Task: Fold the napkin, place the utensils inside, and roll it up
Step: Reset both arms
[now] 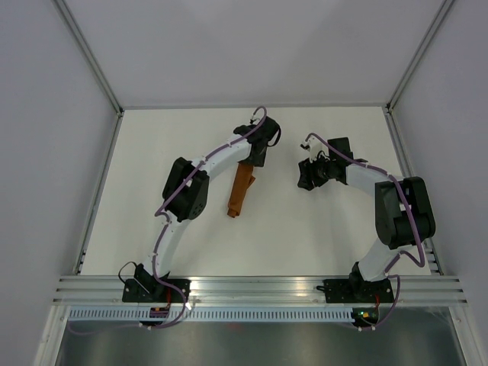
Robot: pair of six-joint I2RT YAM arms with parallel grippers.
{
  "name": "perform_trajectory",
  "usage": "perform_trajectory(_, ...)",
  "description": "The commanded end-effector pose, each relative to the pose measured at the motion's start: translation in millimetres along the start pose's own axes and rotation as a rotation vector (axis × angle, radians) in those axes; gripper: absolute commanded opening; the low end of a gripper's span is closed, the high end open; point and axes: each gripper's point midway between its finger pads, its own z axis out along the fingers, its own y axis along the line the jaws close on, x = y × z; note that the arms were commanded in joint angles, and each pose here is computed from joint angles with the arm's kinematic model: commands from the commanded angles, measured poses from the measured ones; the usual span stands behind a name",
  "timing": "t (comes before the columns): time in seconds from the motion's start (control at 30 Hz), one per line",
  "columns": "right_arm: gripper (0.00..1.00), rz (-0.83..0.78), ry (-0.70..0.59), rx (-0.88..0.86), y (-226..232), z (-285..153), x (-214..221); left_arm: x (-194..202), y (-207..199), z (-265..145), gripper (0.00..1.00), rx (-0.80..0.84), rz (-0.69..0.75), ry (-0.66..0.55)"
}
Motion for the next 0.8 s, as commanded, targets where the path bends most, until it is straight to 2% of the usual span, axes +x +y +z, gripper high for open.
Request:
perform_trajectory(0.0,0.6,-0.029,-0.029,0.017,-5,-5,-16,-33,0,-35,0.56,0.072,-0.092,-0.101)
perform_trajectory(0.2,0.6,-0.035,-0.033,0.03,-5,-10,-17,-55,13,-70,0.57,0.111,-0.136,-0.187)
perform_trajectory(0.27,0.6,-0.032,-0.042,0.034,-4,-14,-21,-49,21,-73,0.57,0.119,-0.145,-0.188)
perform_trajectory(0.3,0.61,-0.028,-0.044,0.034,-3,-16,-23,-58,28,-94,0.57,0.142,-0.164,-0.232)
perform_trajectory(0.33,0.61,-0.024,-0.046,0.034,-3,-18,-24,-48,32,-90,0.58,0.146,-0.167,-0.227)
perform_trajectory(0.37,0.61,-0.021,-0.056,0.031,-1,-24,-30,-55,41,-114,0.58,0.169,-0.182,-0.277)
perform_trajectory(0.4,0.61,-0.016,-0.062,0.035,-2,-28,-32,-37,46,-107,0.59,0.162,-0.171,-0.255)
perform_trajectory(0.47,0.63,-0.008,-0.07,0.041,-2,-38,-41,-38,57,-122,0.59,0.195,-0.205,-0.305)
perform_trajectory(0.5,0.63,-0.002,-0.072,0.048,-4,-42,-44,-42,68,-147,0.59,0.225,-0.23,-0.358)
perform_trajectory(0.53,0.63,0.005,-0.071,0.055,-6,-49,-49,-27,73,-141,0.59,0.244,-0.236,-0.343)
perform_trajectory(0.73,0.65,0.057,-0.122,0.133,-17,-88,-70,10,108,-185,0.64,0.332,-0.267,-0.443)
perform_trajectory(0.77,0.65,0.075,-0.129,0.152,-21,-93,-70,22,111,-183,0.64,0.331,-0.26,-0.432)
